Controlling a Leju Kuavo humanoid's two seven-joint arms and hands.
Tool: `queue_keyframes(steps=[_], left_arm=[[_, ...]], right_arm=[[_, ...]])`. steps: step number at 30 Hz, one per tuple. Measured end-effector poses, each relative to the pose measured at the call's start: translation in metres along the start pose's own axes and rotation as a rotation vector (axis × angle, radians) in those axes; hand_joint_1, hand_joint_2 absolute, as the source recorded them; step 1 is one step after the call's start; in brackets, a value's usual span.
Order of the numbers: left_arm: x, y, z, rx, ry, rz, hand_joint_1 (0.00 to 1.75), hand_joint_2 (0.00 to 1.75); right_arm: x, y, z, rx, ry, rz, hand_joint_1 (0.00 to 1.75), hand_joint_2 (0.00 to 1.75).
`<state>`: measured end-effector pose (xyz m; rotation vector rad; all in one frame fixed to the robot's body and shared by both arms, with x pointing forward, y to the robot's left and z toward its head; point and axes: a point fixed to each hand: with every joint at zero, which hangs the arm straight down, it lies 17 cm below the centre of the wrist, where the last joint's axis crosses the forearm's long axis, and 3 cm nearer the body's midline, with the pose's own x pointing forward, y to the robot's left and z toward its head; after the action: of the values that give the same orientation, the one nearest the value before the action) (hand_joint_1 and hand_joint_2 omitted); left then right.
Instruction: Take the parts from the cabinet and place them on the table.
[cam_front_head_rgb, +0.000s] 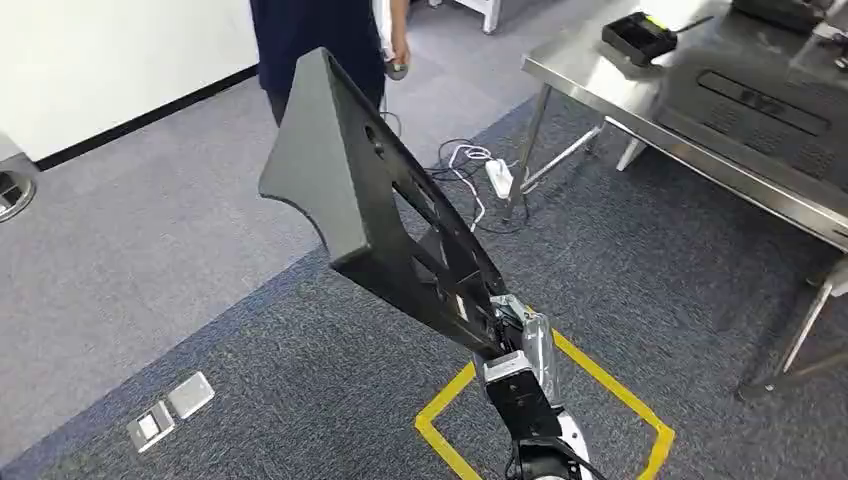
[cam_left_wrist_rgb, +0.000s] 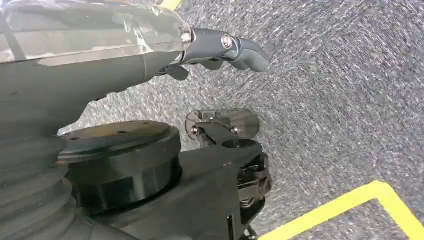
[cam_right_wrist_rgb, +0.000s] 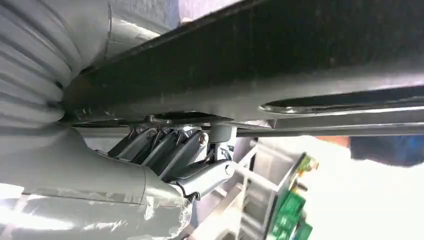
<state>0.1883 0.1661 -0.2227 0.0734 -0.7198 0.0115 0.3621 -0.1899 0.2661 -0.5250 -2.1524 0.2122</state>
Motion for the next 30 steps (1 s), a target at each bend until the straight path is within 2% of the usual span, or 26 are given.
queue_keyframes(steps=[30], left_arm=[[0.0083, -0.0043, -0.0021, -0.012, -0.017, 0.005, 0.0, 1.75]], right_arm=[[0.0, -0.0032, 0.0028, -0.002, 0.007, 0.028, 1.75, 1.75]])
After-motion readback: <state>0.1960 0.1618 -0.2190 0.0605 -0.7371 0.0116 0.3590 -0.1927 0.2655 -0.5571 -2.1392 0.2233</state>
